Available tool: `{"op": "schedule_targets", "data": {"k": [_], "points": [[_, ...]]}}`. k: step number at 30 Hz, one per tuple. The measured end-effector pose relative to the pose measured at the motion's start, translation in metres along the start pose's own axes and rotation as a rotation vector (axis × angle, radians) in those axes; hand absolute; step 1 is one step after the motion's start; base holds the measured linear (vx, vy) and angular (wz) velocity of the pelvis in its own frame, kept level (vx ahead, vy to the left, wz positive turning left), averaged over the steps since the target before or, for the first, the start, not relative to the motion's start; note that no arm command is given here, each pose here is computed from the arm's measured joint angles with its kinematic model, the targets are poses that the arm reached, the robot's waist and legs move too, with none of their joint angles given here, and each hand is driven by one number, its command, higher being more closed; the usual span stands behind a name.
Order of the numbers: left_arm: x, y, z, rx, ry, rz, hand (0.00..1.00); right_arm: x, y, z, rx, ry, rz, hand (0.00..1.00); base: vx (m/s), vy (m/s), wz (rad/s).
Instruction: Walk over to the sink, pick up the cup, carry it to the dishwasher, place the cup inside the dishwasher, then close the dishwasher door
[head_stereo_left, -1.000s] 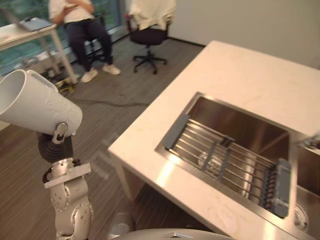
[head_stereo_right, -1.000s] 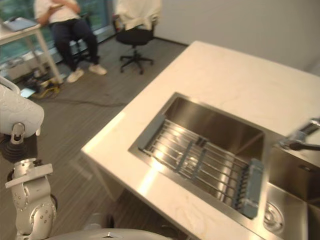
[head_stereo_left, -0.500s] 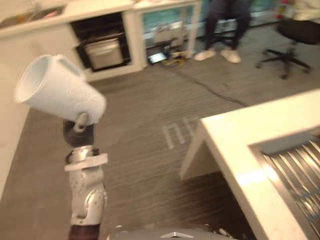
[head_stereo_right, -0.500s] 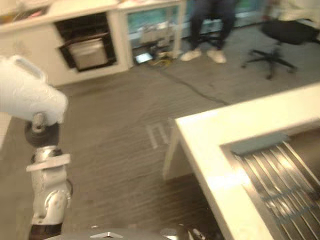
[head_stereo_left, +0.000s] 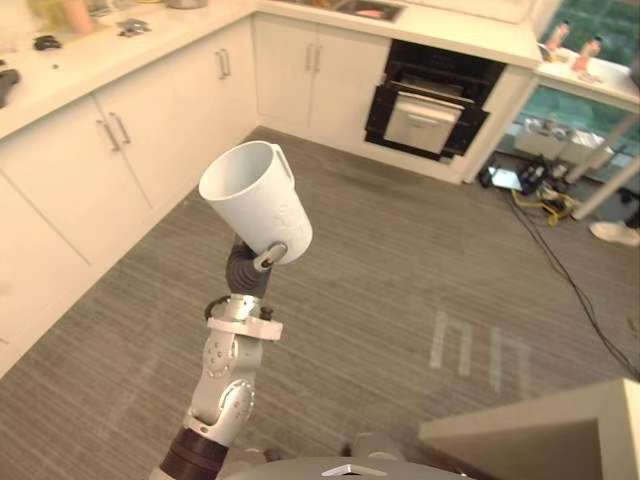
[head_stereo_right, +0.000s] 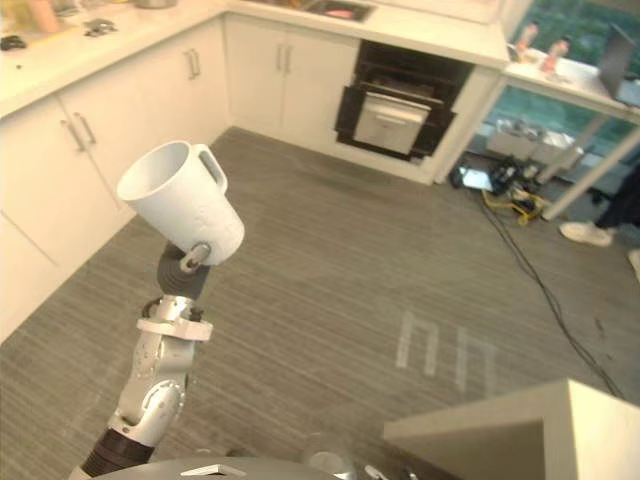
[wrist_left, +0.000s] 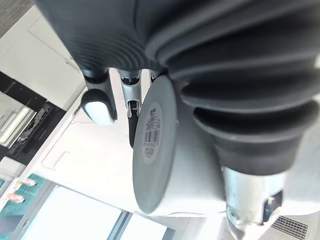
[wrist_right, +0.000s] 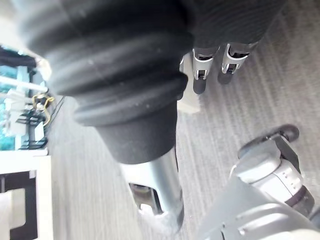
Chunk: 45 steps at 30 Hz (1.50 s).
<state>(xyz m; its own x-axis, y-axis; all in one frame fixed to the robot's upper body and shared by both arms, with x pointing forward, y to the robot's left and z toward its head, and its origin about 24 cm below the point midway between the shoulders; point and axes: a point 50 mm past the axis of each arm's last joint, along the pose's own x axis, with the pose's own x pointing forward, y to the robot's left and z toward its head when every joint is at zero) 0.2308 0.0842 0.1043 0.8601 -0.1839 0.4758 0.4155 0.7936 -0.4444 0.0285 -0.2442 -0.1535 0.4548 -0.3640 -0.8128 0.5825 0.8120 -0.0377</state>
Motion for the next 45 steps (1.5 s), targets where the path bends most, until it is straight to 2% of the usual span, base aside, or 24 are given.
{"op": "schedule_targets", "data": {"k": [1, 9, 14, 18, 22, 26, 30, 33, 40, 45], "points": [[-0.001, -0.011, 0.000, 0.039, 0.066, -0.071, 1.00, 0.005, 0.042, 0.008, -0.039, -0.022, 0.138, 0.00, 0.04, -0.026, 0.30], [-0.003, -0.004, 0.002, 0.030, 0.060, -0.054, 1.00, 0.001, 0.037, 0.000, 0.001, 0.000, 0.125, 0.00, 0.00, -0.005, -0.07], [-0.031, 0.017, 0.001, -0.072, 0.066, 0.073, 1.00, -0.010, 0.024, -0.019, 0.068, 0.054, 0.115, 0.00, 0.07, -0.023, -0.24], [-0.045, 0.030, -0.011, -0.137, 0.115, 0.085, 1.00, -0.004, 0.016, -0.005, 0.114, 0.006, 0.127, 0.00, 0.13, 0.100, -0.02], [-0.057, 0.046, -0.012, -0.121, 0.114, 0.153, 1.00, 0.001, 0.016, 0.007, 0.193, -0.040, 0.123, 0.00, 0.22, 0.264, 0.04], [-0.072, 0.072, -0.001, -0.040, 0.095, 0.218, 1.00, 0.008, 0.037, 0.014, 0.243, -0.052, 0.168, 0.00, 0.25, 0.206, -0.32], [-0.068, 0.068, -0.004, -0.039, 0.137, 0.152, 1.00, 0.009, 0.036, 0.017, 0.277, -0.076, 0.157, 0.00, 0.33, 0.159, -0.47], [-0.068, 0.053, -0.017, -0.060, 0.214, 0.094, 1.00, 0.010, 0.030, 0.025, 0.268, -0.119, 0.146, 0.00, 0.30, 0.171, -0.63], [-0.050, 0.048, -0.012, -0.038, 0.201, 0.041, 1.00, 0.010, 0.041, 0.038, 0.274, -0.179, 0.188, 0.00, 0.33, -0.041, -0.09], [-0.042, 0.034, -0.013, -0.075, 0.182, -0.010, 1.00, 0.006, 0.033, 0.039, 0.296, -0.223, 0.163, 0.00, 0.43, -0.254, 0.49]]}}
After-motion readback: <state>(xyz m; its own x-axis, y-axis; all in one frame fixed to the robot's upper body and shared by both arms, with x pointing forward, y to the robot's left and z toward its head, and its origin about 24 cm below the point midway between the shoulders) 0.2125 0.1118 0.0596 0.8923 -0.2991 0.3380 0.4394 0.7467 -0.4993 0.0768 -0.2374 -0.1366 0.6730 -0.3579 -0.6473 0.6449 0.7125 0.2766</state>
